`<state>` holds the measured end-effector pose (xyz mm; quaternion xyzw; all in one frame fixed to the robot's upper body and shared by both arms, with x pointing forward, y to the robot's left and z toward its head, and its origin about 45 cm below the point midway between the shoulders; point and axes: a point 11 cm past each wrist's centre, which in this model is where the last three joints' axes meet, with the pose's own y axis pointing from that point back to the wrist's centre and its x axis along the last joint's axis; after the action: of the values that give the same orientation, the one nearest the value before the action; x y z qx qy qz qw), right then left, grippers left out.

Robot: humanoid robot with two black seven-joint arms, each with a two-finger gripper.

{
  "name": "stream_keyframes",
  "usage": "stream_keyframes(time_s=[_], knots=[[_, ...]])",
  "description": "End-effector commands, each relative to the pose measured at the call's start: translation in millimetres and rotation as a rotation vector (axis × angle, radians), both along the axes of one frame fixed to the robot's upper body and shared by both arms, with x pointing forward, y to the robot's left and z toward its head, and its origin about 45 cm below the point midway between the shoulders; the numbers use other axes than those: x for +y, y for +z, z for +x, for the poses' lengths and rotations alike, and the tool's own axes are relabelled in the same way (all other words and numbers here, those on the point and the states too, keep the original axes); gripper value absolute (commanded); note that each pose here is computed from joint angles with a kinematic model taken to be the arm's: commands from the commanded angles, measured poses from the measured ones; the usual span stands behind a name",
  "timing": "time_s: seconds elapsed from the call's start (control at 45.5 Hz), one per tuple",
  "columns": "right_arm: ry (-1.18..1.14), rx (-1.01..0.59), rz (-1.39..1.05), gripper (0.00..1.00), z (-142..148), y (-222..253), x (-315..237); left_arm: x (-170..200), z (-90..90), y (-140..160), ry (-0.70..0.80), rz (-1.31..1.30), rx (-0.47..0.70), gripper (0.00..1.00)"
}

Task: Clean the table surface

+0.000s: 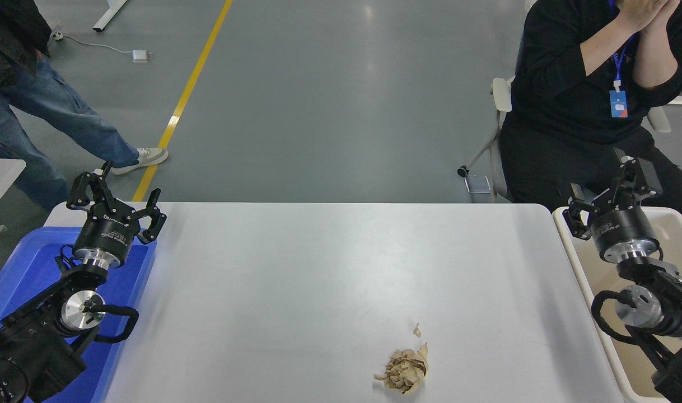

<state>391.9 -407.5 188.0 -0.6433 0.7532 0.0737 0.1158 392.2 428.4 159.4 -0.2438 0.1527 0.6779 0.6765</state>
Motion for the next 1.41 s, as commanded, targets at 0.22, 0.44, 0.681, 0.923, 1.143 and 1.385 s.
stream_keyframes(time_s=[0.22,0.44,0.681,0.923,1.143,1.385], knots=[[-0.004,0.052,-0.195,0.99,11,18,-36,0,0.0,0,0.0,0.0,0.0,1.0],[-0.003,0.085,-0.237,0.99,8,20,-50,0,0.0,0,0.0,0.0,0.0,1.0],[0.134,0.088,-0.511,0.98,32,67,-47,0,0.1,0,0.0,-0.001,0.0,1.0],[0.382,0.137,-0.866,0.98,66,114,-20,0,0.1,0,0.0,-0.001,0.0,1.0],[0.538,0.17,-1.186,0.98,84,138,0,0,0.1,0,0.0,-0.001,0.0,1.0],[0.768,0.17,-1.499,0.98,96,141,46,0,0.0,0,0.0,0.0,0.0,1.0]])
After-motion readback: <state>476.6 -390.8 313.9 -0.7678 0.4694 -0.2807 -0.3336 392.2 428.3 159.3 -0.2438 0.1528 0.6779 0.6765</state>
